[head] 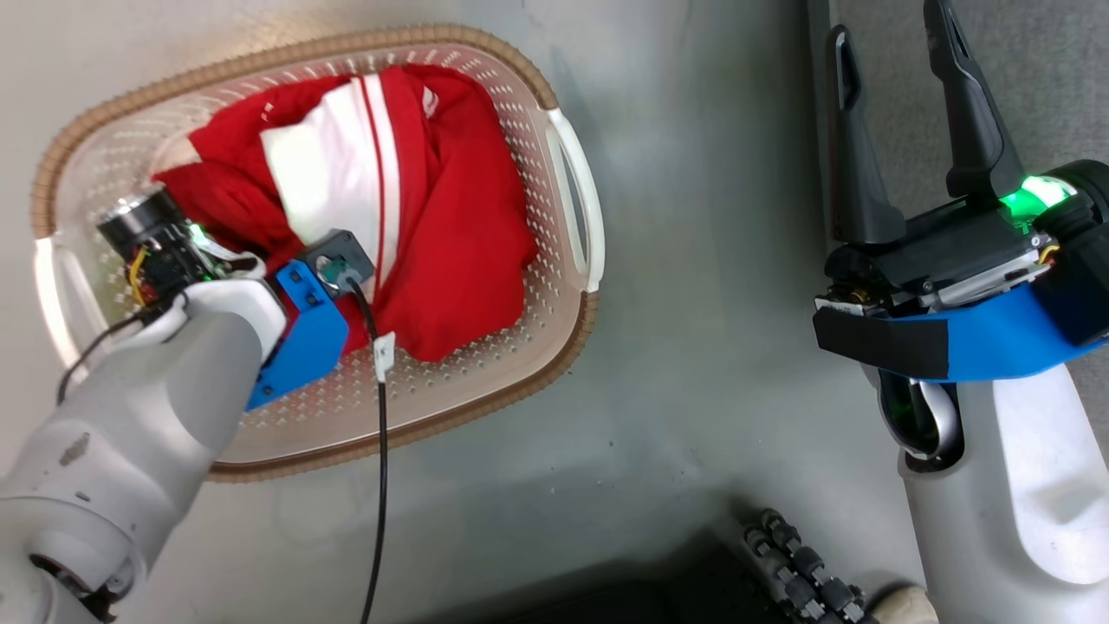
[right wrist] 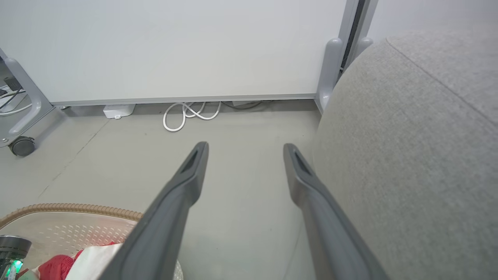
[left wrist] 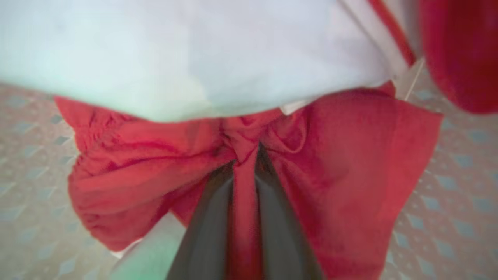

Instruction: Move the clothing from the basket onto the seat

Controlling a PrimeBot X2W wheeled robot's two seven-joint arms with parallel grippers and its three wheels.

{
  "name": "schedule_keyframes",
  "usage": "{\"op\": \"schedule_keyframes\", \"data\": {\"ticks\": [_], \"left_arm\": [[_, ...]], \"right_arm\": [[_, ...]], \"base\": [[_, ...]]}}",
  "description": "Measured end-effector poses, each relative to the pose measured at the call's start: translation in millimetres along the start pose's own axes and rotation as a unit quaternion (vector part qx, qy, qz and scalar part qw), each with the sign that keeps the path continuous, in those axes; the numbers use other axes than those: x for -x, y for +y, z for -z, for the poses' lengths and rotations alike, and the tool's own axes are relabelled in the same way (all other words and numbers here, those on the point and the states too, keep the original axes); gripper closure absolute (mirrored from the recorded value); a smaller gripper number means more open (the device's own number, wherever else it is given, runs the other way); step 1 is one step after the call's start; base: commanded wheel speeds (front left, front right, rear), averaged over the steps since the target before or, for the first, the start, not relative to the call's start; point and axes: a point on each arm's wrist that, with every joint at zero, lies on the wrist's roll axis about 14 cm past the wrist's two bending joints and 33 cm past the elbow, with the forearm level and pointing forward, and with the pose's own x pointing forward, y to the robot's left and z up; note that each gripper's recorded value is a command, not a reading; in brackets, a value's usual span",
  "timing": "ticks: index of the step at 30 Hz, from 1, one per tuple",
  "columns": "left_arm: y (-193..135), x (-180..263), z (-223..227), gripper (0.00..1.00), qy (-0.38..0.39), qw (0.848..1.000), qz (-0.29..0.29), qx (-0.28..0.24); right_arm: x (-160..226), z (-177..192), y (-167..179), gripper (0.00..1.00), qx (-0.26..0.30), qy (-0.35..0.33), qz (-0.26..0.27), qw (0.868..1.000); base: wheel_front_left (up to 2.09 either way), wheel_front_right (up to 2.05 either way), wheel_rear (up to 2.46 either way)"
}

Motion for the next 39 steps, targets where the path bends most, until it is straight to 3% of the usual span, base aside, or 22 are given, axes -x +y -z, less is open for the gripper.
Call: {"op": "schedule_keyframes", "data": {"ticks": [10,19,29,39], "left_arm": [[6,44,-45,1.00,-0.087,0.995,-0.026,0.032],[24,103,-71,1.00,-0.173,0.980,-0.078,0.064],[29,176,-99,1.00,-0.265,0.950,-0.137,0.092],[43,262,-138,1.00,-0.364,0.902,-0.200,0.118]], "right_arm": [[-1,-39,11,0.00,0.007,-0.040,-0.012,0.999],[7,-75,29,0.00,0.009,-0.071,-0.028,0.997],[28,-115,45,0.00,0.013,-0.103,-0.040,0.994],[52,-147,64,0.00,0.011,-0.129,-0.058,0.990]], "base": [[0.00,0.00,0.00],[0.00,0.00,0.00],[0.00,0.00,0.00],[0.00,0.00,0.00]]}}
